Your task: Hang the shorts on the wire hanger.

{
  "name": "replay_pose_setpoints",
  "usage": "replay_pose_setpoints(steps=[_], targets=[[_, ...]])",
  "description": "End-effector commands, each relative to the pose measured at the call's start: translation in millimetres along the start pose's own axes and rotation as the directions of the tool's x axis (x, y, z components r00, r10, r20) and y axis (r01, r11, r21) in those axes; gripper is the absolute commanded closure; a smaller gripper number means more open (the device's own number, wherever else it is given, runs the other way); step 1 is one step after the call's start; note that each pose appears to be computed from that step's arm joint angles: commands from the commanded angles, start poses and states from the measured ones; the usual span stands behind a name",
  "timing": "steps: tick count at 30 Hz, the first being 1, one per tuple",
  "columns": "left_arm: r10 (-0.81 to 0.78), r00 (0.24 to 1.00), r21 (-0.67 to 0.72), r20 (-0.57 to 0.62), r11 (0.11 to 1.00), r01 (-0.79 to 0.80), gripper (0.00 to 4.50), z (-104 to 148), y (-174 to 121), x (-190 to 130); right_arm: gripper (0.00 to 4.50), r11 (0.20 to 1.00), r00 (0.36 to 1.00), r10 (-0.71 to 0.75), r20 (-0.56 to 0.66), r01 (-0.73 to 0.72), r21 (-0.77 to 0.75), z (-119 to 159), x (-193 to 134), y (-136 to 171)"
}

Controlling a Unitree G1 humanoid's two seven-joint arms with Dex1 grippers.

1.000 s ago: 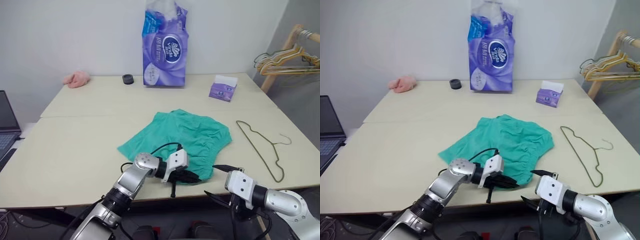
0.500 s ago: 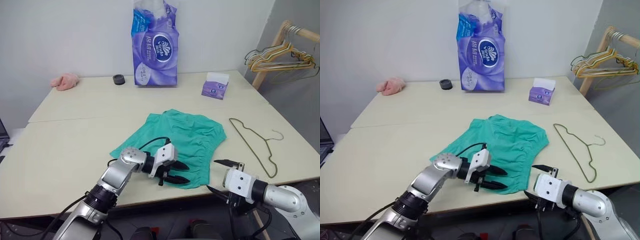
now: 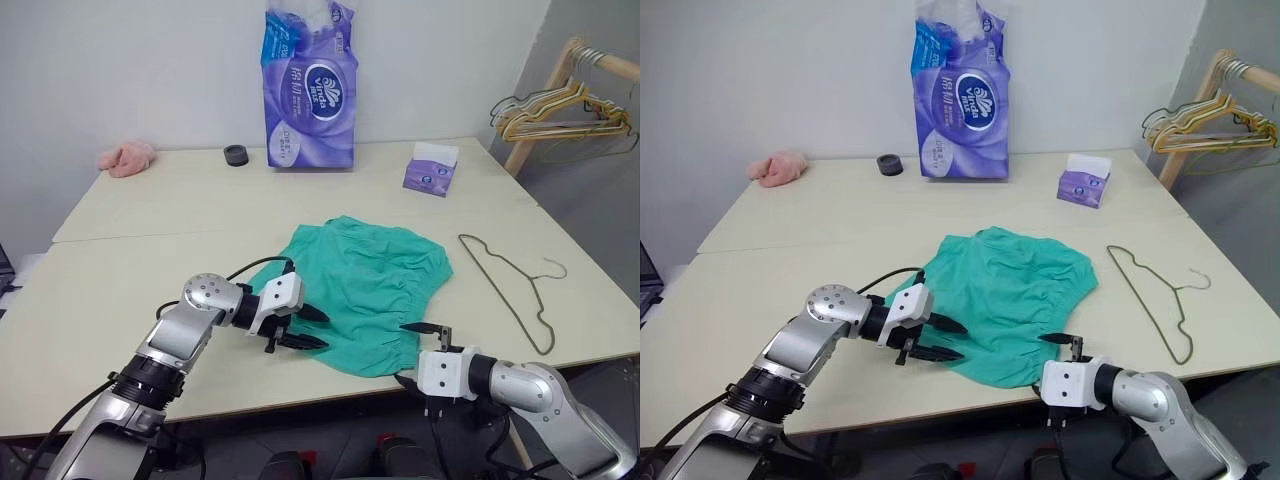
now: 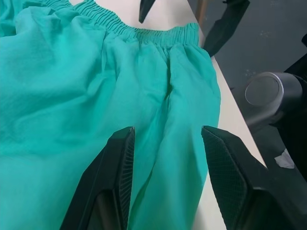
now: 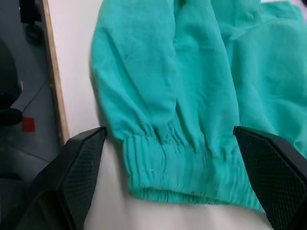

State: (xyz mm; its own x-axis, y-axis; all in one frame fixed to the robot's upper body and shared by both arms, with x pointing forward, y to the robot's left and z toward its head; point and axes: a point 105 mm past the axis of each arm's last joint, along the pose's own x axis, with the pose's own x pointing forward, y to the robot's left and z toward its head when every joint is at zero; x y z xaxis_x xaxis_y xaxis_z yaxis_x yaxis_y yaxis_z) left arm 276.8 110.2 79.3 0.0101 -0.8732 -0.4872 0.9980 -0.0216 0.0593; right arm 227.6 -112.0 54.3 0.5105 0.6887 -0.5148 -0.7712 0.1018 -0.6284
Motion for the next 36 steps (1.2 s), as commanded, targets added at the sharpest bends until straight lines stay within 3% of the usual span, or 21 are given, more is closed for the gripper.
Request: replay_pose_setpoints(steps=[1, 6, 12, 16, 19, 22, 26, 32, 36], targets=[[0.034, 0.999, 0.02, 0.021, 0.999, -0.034, 2.12, 4, 1, -8, 0.6, 0.999, 1.0, -0.005, -0.018, 0.005, -0.042, -6, -1, -4], [0.091, 0.994, 0.018, -0.055, 0.996, -0.09, 2.12, -18, 5, -24, 2.24, 0.999, 1.0, -0.004, 0.018, 0.005, -0.053, -1, -2, -7], [0.253, 0.967, -0.024, -0.02, 0.967, -0.254, 2.12, -20, 30, -39, 4.43, 0.997, 0.999, -0.021, 0.051, 0.024, -0.066, 5, -1, -10], [0.271, 0.963, -0.024, -0.014, 0.962, -0.271, 2.12, -20, 32, -40, 4.47, 0.998, 0.999, -0.025, 0.025, 0.027, -0.055, -4, -7, -12], [0.222, 0.975, -0.026, -0.02, 0.975, -0.222, 2.12, -23, 22, -37, 4.47, 0.999, 0.995, -0.019, -0.098, 0.015, -0.044, -39, -34, -19], [0.175, 0.984, -0.027, -0.035, 0.984, -0.176, 2.12, -25, 13, -37, 4.47, 0.998, 0.988, -0.014, -0.154, 0.005, -0.057, -56, -54, -25], [0.074, 0.996, -0.027, -0.056, 0.997, -0.076, 2.12, -28, -4, -31, 4.47, 0.987, 0.974, 0.085, -0.209, -0.112, -0.118, -76, -80, -15], [-0.014, 1.0, -0.057, 0.011, 0.998, 0.015, 2.12, -15, -17, -20, 4.47, 0.94, 0.968, 0.203, -0.149, -0.235, -0.247, -72, -82, 2], [-0.068, 0.997, -0.06, 0.032, 0.996, 0.07, 2.12, -10, -26, -16, 4.47, 0.944, 0.974, 0.187, -0.125, -0.214, -0.251, -71, -78, -3]])
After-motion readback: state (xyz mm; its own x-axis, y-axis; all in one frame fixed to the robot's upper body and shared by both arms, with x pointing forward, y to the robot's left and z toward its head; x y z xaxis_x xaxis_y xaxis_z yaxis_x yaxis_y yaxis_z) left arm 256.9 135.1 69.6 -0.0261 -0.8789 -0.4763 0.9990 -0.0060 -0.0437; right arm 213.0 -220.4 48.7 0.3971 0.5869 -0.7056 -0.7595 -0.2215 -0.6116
